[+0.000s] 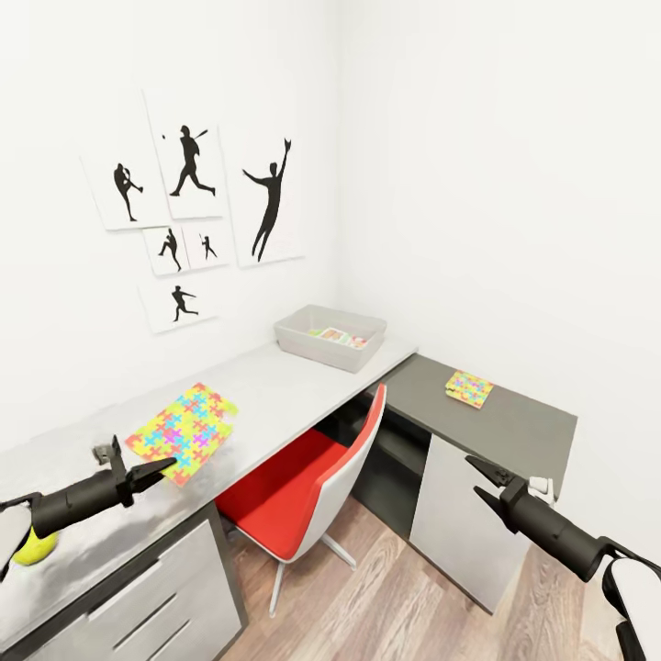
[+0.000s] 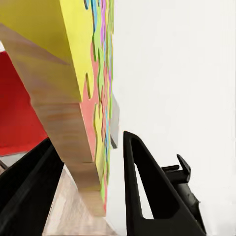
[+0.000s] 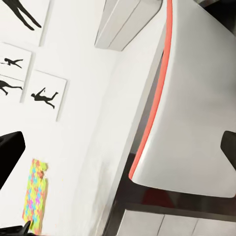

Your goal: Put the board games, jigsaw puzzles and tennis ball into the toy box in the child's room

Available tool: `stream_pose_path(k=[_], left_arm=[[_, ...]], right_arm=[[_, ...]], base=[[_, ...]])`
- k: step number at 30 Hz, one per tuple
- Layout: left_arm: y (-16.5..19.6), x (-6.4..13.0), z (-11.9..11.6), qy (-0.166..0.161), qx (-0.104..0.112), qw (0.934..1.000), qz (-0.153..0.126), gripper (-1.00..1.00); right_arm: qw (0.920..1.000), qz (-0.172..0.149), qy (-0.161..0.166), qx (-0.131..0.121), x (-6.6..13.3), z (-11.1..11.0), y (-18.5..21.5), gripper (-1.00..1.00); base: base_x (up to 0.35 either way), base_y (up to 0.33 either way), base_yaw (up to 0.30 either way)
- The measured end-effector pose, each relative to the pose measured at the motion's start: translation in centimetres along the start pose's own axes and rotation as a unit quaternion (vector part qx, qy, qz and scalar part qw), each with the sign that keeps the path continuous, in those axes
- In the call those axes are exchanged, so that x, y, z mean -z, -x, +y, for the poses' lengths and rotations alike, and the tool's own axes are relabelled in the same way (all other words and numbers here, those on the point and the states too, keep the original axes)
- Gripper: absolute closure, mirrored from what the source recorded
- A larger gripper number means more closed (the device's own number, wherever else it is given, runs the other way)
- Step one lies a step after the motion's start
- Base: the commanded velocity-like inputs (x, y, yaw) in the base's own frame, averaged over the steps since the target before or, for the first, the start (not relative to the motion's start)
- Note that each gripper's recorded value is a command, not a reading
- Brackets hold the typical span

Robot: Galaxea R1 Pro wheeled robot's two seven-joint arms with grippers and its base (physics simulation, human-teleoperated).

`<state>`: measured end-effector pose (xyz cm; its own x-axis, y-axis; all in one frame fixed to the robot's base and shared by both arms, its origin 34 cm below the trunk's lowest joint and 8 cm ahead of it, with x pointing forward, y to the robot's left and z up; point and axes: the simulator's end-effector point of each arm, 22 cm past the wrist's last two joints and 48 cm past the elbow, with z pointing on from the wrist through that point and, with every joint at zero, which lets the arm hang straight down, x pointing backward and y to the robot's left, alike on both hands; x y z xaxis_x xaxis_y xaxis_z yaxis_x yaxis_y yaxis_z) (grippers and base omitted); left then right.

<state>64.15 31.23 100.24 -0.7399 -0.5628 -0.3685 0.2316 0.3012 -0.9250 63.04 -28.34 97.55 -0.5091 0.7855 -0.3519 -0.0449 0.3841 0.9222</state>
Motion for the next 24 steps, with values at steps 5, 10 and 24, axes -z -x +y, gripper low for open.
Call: stream_pose_path(k=[5,10,24], left_arm=[[-2.2,-2.9,-5.6,-0.034,-0.066,0.9956,0.057,1.00],[-2.4,-3.0,-4.1,-0.016,-0.044,0.9968,0.064,1.00],[4.1,-6.2,-5.2,-0.006,-0.015,0.9991,0.039,1.00]], right_arm=[[1.0000,0.000,0.001,0.002,0.2,0.8,0.3,-1.00],[1.0000,-0.002,-0.001,0.003,0.4,1.3,0.5,-1.00],[1.0000,-0.001,-0.009,0.001,0.8,2.4,0.9,-1.00]], base=[[0.000,0.000,0.000],[0.000,0.000,0.000],[0.000,0.000,0.000]])
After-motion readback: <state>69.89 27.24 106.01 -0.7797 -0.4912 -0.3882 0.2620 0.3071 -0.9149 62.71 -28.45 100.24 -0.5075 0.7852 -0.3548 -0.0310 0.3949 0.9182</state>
